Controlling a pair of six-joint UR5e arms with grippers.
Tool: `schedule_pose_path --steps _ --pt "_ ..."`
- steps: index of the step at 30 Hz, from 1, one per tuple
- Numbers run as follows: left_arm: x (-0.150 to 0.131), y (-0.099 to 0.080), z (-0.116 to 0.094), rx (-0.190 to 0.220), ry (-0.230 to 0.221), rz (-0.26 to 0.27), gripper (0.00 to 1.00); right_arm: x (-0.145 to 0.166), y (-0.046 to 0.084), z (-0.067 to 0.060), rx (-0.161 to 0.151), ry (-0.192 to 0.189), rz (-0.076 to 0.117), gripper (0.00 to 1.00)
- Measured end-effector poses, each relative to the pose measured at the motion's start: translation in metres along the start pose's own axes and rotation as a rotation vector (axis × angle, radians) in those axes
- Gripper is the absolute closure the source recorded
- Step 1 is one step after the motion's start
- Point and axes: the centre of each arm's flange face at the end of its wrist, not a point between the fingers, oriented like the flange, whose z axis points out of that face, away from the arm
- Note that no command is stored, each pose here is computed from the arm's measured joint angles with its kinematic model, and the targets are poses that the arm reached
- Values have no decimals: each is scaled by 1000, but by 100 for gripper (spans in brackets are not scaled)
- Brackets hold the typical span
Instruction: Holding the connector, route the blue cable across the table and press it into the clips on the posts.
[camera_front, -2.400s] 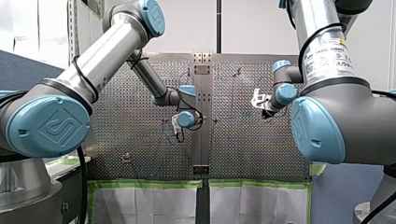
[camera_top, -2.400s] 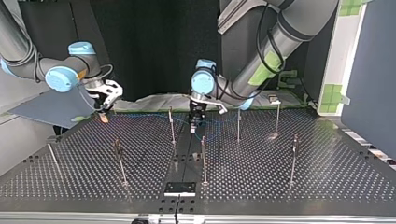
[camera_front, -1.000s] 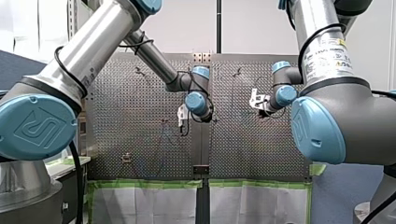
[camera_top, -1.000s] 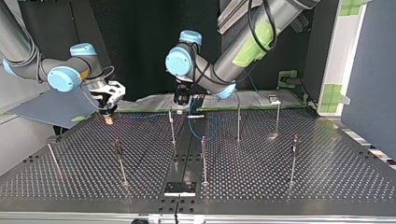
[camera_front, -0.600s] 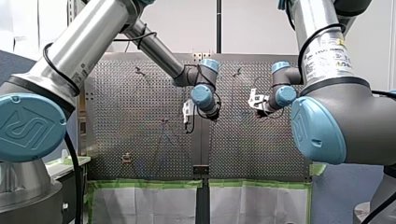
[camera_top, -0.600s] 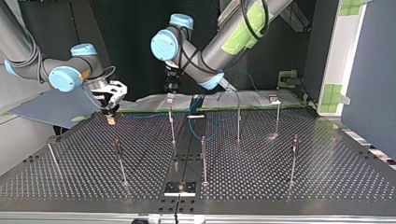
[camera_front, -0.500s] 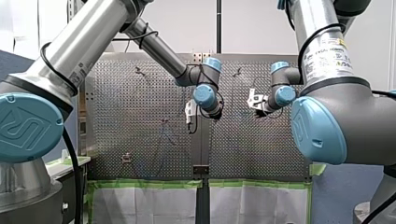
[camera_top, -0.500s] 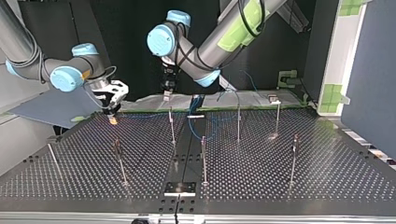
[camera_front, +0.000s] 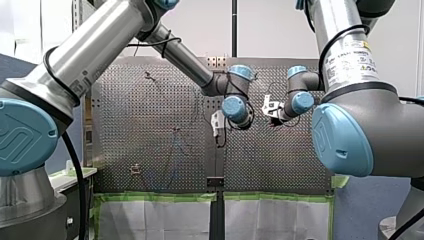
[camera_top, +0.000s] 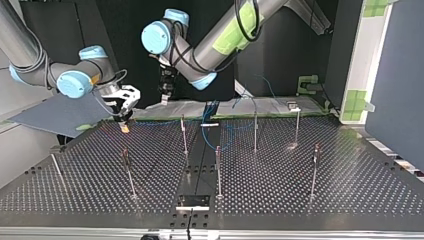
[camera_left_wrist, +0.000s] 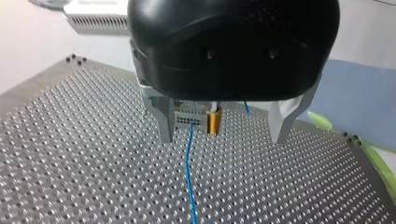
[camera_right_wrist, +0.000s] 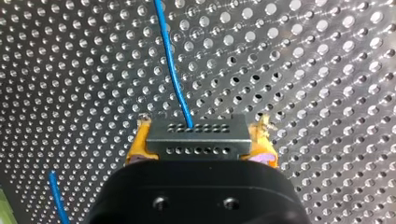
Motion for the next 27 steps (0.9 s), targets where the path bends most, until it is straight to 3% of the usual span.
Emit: schedule_pose_path --steps 20,27 --pt "18 2 62 -65 -6 -23 0 0 0 0 12 -2 6 100" --pt "0 0 80 -88 -57 -50 0 0 0 0 22 -1 6 100"
